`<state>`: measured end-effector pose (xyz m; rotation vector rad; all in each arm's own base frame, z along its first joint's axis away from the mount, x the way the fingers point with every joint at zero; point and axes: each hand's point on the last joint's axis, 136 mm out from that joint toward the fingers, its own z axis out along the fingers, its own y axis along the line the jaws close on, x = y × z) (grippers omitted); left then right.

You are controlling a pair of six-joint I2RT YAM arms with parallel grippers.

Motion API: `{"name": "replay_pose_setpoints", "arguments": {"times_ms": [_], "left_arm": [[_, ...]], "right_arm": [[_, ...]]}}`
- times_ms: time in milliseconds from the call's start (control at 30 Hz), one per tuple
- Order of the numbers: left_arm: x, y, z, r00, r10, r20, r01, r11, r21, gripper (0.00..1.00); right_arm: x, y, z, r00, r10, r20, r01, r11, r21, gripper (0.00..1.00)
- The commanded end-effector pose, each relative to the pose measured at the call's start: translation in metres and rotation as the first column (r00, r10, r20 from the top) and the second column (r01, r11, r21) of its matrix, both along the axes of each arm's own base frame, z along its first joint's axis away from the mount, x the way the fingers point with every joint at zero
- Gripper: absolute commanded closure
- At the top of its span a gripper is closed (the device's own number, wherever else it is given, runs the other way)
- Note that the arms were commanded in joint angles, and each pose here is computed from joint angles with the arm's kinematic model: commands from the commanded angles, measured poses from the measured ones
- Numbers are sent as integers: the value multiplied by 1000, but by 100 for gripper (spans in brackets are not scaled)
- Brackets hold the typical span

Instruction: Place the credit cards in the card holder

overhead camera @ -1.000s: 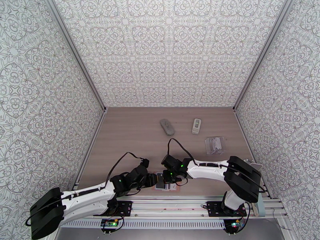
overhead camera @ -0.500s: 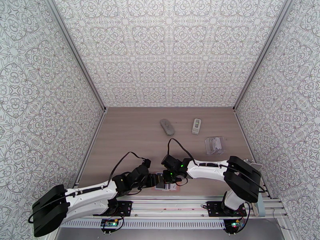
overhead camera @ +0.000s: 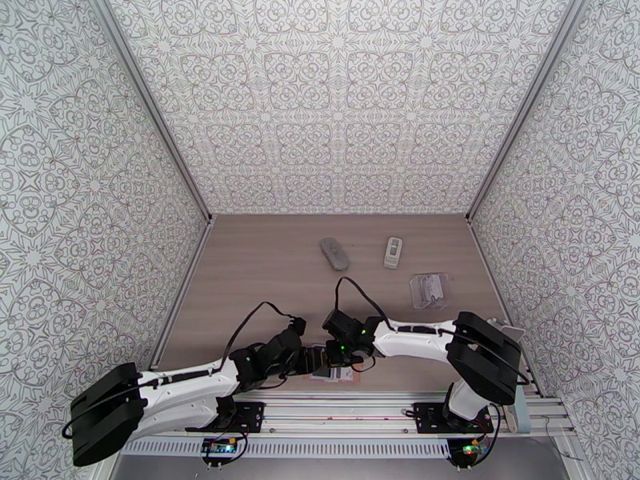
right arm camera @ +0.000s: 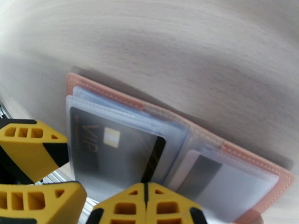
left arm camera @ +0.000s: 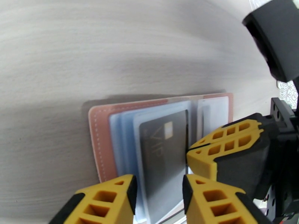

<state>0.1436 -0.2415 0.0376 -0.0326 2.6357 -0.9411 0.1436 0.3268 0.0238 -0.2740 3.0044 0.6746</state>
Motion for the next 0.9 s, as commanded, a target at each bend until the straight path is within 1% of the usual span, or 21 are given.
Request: {"name": "replay_pose_setpoints", "arguments": {"times_ms": [0, 233, 867], "left_arm": [[1, -7, 11, 1000, -16, 20, 16, 1000, -21, 59], [1, -7, 12, 1000, -19, 23, 19, 1000, -19, 59], [-3, -18, 24, 998, -45, 35, 47, 997, -55, 59]], "right_arm": [[0, 4, -1, 1000, 9, 4, -9, 1000, -2, 100], [-1, 3, -2, 1000, 8, 2, -8, 1000, -5, 100], [0, 3, 1, 1000, 5, 9, -5, 1000, 0, 100]]}}
